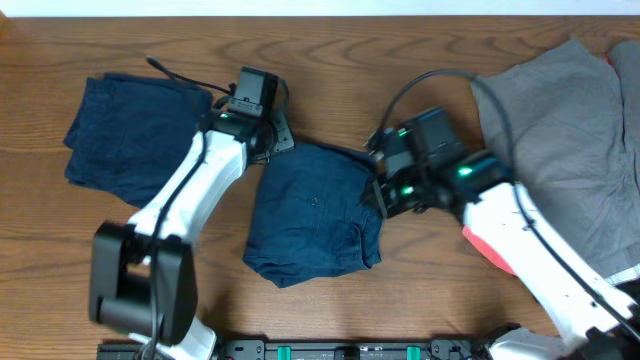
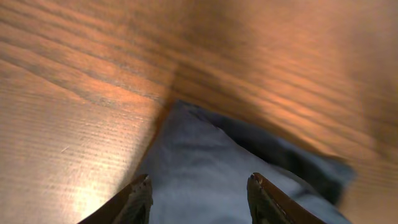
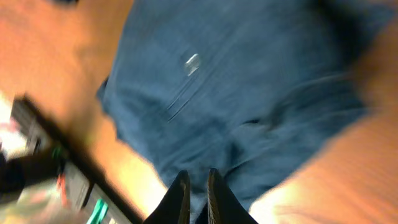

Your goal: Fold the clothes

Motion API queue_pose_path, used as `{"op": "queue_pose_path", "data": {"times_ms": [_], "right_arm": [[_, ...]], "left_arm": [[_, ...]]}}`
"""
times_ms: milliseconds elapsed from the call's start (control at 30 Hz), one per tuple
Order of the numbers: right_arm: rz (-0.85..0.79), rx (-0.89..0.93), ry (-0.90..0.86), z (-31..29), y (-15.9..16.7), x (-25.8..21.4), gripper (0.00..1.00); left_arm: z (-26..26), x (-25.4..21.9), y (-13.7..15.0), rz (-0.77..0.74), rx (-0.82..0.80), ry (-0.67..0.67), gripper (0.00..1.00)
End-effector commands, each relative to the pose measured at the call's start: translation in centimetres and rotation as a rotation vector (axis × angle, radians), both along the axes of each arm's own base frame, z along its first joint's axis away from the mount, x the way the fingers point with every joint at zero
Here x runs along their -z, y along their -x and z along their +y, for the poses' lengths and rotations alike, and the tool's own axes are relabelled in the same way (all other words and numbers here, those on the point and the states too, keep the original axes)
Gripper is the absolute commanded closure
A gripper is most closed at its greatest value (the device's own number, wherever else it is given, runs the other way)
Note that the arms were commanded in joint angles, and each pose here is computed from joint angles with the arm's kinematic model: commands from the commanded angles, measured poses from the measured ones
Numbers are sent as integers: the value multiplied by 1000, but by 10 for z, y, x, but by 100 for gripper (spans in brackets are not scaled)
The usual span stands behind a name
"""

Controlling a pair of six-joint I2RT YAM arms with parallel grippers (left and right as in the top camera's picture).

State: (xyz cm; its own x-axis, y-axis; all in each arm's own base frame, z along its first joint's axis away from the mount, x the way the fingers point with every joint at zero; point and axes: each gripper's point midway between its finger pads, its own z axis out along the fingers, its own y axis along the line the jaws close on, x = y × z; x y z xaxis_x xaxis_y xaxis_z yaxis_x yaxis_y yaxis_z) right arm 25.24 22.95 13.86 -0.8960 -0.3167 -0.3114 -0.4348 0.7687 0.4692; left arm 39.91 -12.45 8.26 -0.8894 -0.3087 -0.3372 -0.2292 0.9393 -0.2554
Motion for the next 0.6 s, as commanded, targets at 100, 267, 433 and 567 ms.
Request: {"op": "queue_pose_path", "data": {"times_ms": [100, 267, 433, 567], "right_arm": [[150, -185, 25, 34, 49, 41, 89], [255, -250, 104, 44, 73, 78, 85], [349, -150, 332, 15, 74, 129, 96], [336, 39, 566, -31, 52, 158, 97]], "left_arm": [[8, 44, 1, 100, 9, -66, 49], [13, 71, 20, 214, 11, -99, 48], [22, 80, 52, 351, 44, -146, 48], [31, 80, 81, 468, 67, -182, 44]]}}
